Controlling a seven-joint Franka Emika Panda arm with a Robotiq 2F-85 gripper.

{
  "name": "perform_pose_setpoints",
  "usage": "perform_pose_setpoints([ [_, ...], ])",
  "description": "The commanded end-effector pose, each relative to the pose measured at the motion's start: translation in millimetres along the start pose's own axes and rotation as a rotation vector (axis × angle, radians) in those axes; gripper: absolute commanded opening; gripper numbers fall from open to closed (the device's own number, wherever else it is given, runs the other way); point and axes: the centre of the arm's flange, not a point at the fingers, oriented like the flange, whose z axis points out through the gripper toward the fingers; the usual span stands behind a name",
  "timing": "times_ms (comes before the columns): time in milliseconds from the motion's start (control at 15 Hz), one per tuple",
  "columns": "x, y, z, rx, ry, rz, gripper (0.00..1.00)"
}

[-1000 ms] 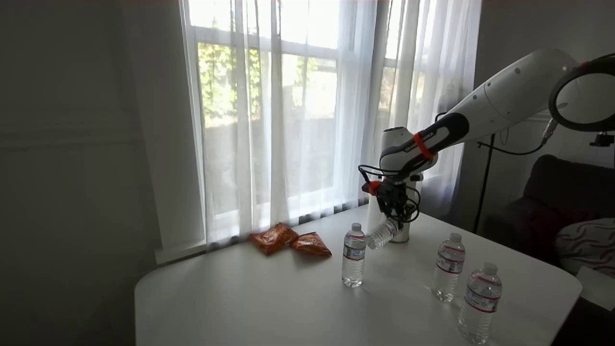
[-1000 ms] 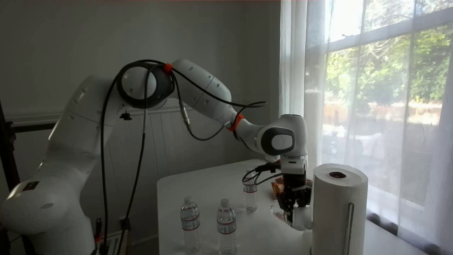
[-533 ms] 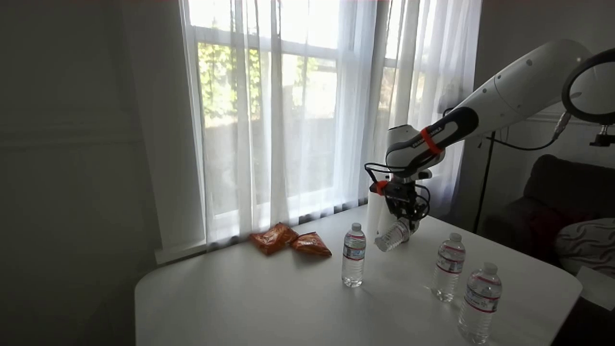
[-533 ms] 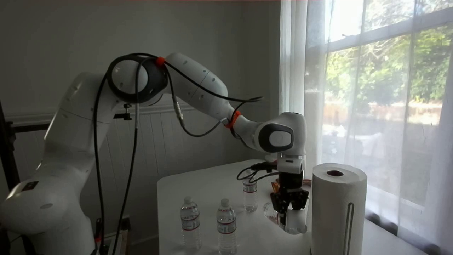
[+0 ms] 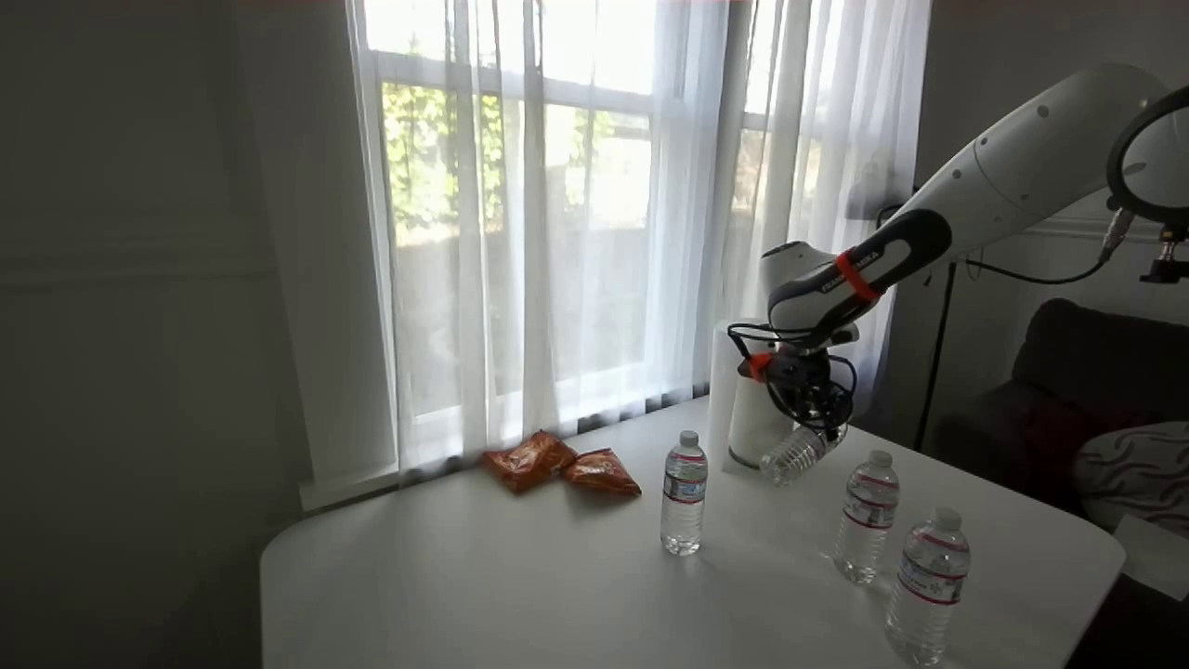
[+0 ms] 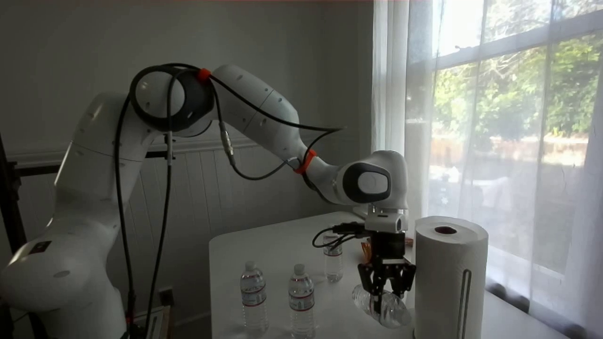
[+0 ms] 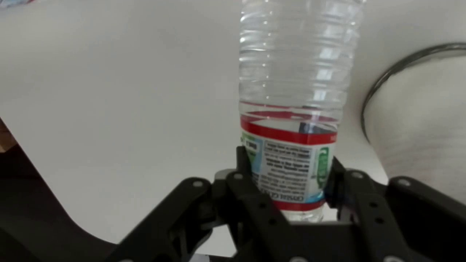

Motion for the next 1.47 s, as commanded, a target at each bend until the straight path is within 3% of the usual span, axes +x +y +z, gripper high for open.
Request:
perform_pose_setpoints([
  [0,9.5,29.0,-13.5,-0.012,0.112,0.055,0.21],
  [533,-7.5,23.6,3.4,-0.041,0.388,0.088,0.21],
  [1000,-29.1,12.9,9.7,-0.129,0.492,0.176,0.21],
  [1400,-47.1,-9.4,16.0,-0.099,0.62,0.22,0.21],
])
